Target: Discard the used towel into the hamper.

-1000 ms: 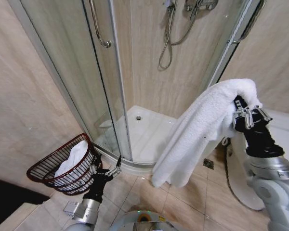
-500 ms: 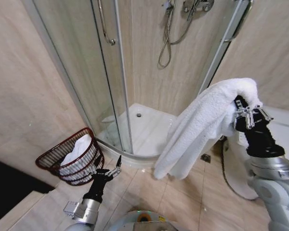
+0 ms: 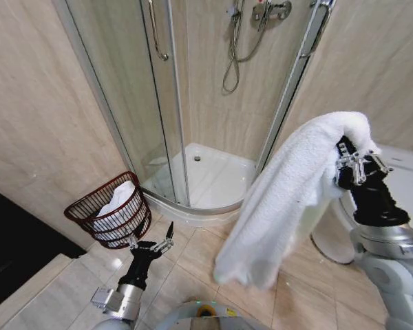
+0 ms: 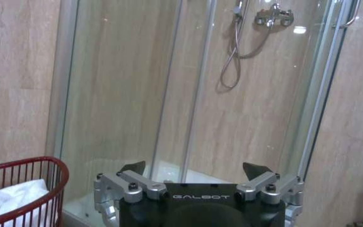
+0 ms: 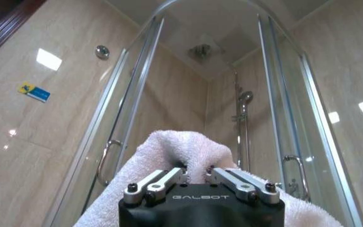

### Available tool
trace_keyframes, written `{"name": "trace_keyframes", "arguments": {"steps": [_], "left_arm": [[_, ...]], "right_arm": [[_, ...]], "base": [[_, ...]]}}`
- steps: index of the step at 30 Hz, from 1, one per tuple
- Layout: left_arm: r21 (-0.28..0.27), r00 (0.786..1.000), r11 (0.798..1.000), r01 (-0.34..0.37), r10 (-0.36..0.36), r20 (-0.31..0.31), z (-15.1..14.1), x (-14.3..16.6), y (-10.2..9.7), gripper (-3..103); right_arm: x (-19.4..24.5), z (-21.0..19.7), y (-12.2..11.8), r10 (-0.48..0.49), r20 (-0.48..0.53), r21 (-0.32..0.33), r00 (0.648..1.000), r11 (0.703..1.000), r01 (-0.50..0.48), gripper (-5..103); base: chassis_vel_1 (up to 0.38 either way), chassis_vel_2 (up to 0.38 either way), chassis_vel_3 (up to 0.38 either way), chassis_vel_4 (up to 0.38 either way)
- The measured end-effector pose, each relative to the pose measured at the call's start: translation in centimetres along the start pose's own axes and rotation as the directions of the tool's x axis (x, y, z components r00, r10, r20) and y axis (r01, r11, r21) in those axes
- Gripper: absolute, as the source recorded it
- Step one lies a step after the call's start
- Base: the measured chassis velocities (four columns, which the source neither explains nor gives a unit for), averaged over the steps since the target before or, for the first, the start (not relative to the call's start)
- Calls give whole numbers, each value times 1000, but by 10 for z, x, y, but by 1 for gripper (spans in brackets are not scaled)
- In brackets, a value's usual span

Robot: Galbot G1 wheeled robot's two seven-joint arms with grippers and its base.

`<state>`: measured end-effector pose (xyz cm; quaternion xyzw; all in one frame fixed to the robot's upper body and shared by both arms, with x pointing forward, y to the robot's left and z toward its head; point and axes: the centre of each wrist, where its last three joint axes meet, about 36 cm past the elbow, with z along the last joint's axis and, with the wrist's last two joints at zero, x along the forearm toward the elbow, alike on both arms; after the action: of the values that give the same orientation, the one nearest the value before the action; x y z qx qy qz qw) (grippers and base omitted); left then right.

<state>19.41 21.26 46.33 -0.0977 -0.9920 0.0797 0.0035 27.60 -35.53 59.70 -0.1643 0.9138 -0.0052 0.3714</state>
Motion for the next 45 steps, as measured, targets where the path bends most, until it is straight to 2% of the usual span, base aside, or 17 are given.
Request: {"name": "trace_keyframes", "arguments": {"steps": [15, 45], "left_arm": [[0, 1000, 1000, 0, 0, 0, 0, 0, 0, 100], [0, 1000, 1000, 0, 0, 0, 0, 0, 0, 100]], "right_arm": [[2, 2, 0, 9, -13, 7, 1000, 1000, -8, 8], [0, 7, 2, -4, -25, -6, 1000, 1000, 4, 8]], "base": [[46, 34, 29, 38], [112, 112, 120, 116]]}}
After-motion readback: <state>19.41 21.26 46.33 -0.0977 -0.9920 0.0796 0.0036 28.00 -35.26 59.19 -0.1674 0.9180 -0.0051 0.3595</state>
